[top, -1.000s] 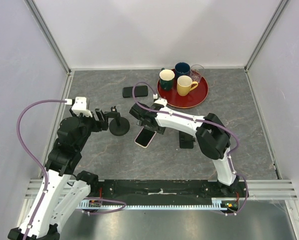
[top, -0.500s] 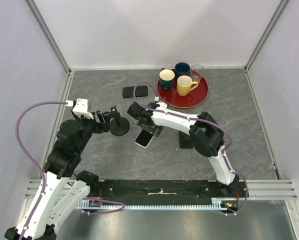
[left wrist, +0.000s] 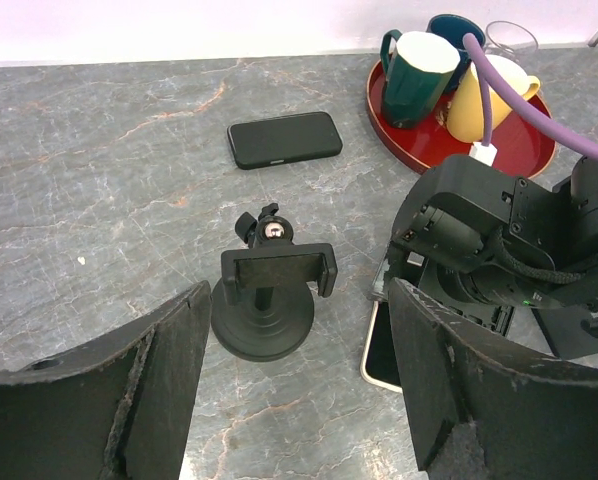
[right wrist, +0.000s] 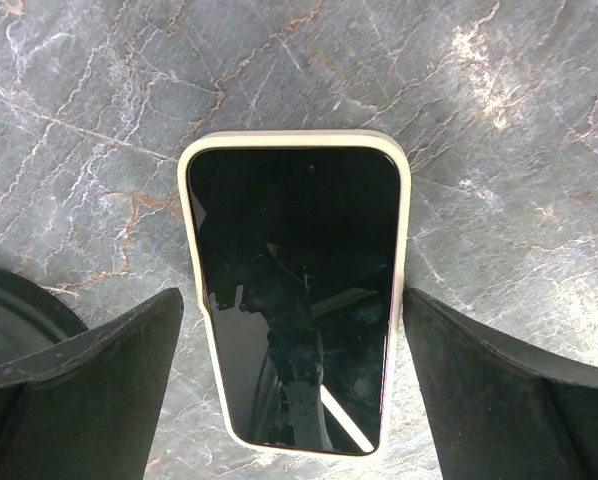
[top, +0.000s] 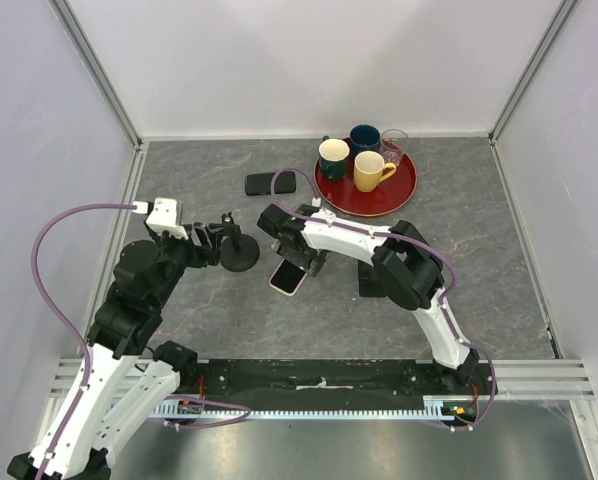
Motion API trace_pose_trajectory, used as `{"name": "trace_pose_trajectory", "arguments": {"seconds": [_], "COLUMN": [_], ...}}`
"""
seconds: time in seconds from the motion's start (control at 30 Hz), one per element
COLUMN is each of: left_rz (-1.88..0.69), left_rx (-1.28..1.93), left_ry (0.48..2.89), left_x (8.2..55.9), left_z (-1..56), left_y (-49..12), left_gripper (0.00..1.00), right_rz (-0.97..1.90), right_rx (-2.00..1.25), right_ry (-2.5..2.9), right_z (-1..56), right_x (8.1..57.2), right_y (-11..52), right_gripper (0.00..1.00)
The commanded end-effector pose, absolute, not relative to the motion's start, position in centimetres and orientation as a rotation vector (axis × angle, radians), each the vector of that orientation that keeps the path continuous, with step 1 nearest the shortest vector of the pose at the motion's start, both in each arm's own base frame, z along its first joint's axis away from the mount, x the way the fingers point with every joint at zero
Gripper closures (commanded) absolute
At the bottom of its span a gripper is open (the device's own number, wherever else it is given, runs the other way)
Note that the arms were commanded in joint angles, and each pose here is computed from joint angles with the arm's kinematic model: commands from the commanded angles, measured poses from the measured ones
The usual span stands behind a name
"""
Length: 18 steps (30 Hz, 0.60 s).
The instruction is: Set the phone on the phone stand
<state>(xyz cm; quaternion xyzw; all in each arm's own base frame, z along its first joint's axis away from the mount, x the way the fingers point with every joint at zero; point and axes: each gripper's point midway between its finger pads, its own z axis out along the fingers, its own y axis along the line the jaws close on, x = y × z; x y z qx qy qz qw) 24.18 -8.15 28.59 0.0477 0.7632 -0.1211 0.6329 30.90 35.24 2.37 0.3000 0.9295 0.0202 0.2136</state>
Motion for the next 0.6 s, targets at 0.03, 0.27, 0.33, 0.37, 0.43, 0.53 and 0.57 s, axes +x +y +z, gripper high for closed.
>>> {"name": "trace_pose_trajectory", "arguments": {"seconds": [0.03,0.27,0.33,0.37,0.43,0.53,0.57], "left_rz": [-0.283,-0.287,-0.284,-0.281,-0.274,-0.269,-0.267], "left_rx": [0.081,0.082,0.082,0.080,0.076,0.073,0.074], "left_ry": [1.716,1.715,1.716,1.716,1.716,1.717,1.720], "left_x": [24.4,24.4,24.4,24.4,24.4,24.4,24.4], "left_z": [29.2,29.3,29.3,29.3,29.3,29.3,29.2], "left_y": [-8.1,-8.2,-8.1,-8.1,-7.9,-7.8,-7.8], "left_gripper": [0.23,0.24,0.24,0.24,0.24,0.24,0.24], "right_rz": [0.059,0.100,0.097,0.107,0.092,0.027,-0.004], "right_rx": [0.893,0.825,0.828,0.826,0.823,0.827,0.839], "right_ry": [2.625,2.760,2.783,2.801,2.815,2.808,2.800], "right_z": [1.2,0.3,-0.3,-0.5,-0.9,-1.3,-1.3], "right_x": [30.8,30.9,30.7,30.4,30.4,30.2,30.0], "right_y": [35.5,36.4,36.6,37.0,37.1,36.3,35.9], "right_gripper": [0.03,0.04,0.05,0.06,0.09,0.13,0.14]}}
